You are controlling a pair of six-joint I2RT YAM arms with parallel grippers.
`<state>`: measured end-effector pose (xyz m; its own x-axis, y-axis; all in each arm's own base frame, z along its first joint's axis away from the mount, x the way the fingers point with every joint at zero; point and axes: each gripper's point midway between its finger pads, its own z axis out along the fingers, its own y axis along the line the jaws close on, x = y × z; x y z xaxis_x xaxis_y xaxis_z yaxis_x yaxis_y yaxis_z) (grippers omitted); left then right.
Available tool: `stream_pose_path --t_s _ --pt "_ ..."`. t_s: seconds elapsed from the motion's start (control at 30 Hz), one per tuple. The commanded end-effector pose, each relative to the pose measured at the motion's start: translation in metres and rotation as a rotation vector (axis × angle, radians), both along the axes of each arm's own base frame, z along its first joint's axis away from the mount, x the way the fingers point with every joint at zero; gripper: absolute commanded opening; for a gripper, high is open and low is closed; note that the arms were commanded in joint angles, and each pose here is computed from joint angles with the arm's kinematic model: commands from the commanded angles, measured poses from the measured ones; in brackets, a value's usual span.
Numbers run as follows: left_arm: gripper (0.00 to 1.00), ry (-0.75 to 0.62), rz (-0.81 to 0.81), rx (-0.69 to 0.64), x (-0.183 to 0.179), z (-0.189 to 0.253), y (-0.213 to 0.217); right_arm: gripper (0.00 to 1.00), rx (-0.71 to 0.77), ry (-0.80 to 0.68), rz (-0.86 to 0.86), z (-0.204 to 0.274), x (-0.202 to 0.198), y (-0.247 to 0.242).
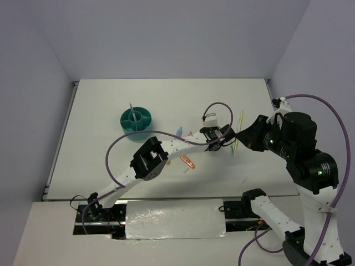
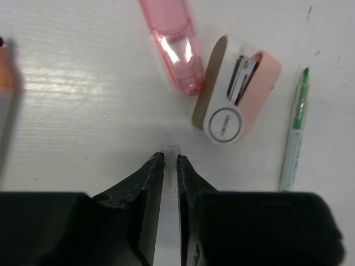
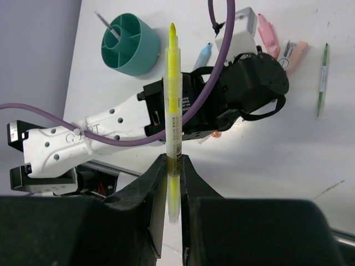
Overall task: Sort the stationery into containers
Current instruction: Close the pen cap on the pen.
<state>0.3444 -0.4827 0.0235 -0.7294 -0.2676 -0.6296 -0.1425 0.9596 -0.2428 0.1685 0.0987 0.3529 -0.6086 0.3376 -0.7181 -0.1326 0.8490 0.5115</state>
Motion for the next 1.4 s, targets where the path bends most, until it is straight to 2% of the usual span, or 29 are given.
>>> stream_pose_path --t_s 0.0,0.13,0.27,0.63,0.73,0.77,0.83,0.97,1.03,1.07,1.13,1.17,1.23,1.3,1.33,1.37 --pt "0.28 0.295 -0.092 0.283 -0.069 -0.084 0.065 0.00 0.034 -0.104 0.014 0.030 0.002 0.004" --pt "0.22 0.380 -0.136 0.341 -0.094 -0.096 0.089 0.00 0.039 -0.134 0.006 0.039 0.000 0.002" --pt "0.28 0.443 -0.195 0.392 -0.114 -0.101 0.104 0.00 0.056 -0.142 0.012 0.040 -0.001 0.004" --pt "0.30 0.547 -0.260 0.469 -0.137 -0.116 0.128 0.00 0.091 -0.157 0.000 0.044 -0.004 0.005" --pt "0.13 0.541 -0.267 0.462 -0.137 -0.111 0.131 0.00 0.093 -0.163 0.005 0.042 -0.003 0.006" --pt "0.01 0.535 -0.268 0.454 -0.135 -0.109 0.131 0.00 0.086 -0.166 0.013 0.041 -0.003 0.006" --pt "0.00 0.535 -0.268 0.415 -0.129 -0.098 0.129 0.00 0.052 -0.195 0.047 0.043 -0.004 0.007" --pt "0.00 0.427 -0.329 0.230 -0.098 -0.054 0.099 0.00 -0.006 -0.258 0.053 0.052 -0.007 0.000" --pt "0.00 0.357 -0.360 0.136 -0.079 -0.015 0.090 0.00 -0.026 -0.241 0.057 0.047 -0.007 -0.001" --pt "0.00 0.284 -0.382 0.072 -0.067 0.019 0.082 0.00 -0.023 -0.238 0.066 0.046 -0.007 0.000" --pt "0.00 0.214 -0.366 0.005 -0.047 0.056 0.086 0.00 0.001 -0.251 0.121 0.044 -0.009 0.010" --pt "0.00 0.142 -0.351 -0.058 -0.031 0.094 0.093 0.00 0.007 -0.252 0.162 0.038 -0.010 0.015" --pt "0.00 0.068 -0.354 -0.145 -0.019 0.134 0.101 0.00 0.062 -0.280 0.292 0.040 -0.015 0.036" --pt "0.00 -0.086 -0.361 -0.302 -0.002 0.198 0.119 0.00 0.131 -0.219 0.372 0.015 -0.013 0.053" --pt "0.00 -0.116 -0.413 -0.392 -0.005 0.218 0.119 0.00 0.177 -0.278 0.404 0.023 -0.007 0.062" --pt "0.00 -0.180 -0.418 -0.471 -0.009 0.243 0.142 0.00 0.254 -0.185 0.417 -0.003 -0.005 0.073"
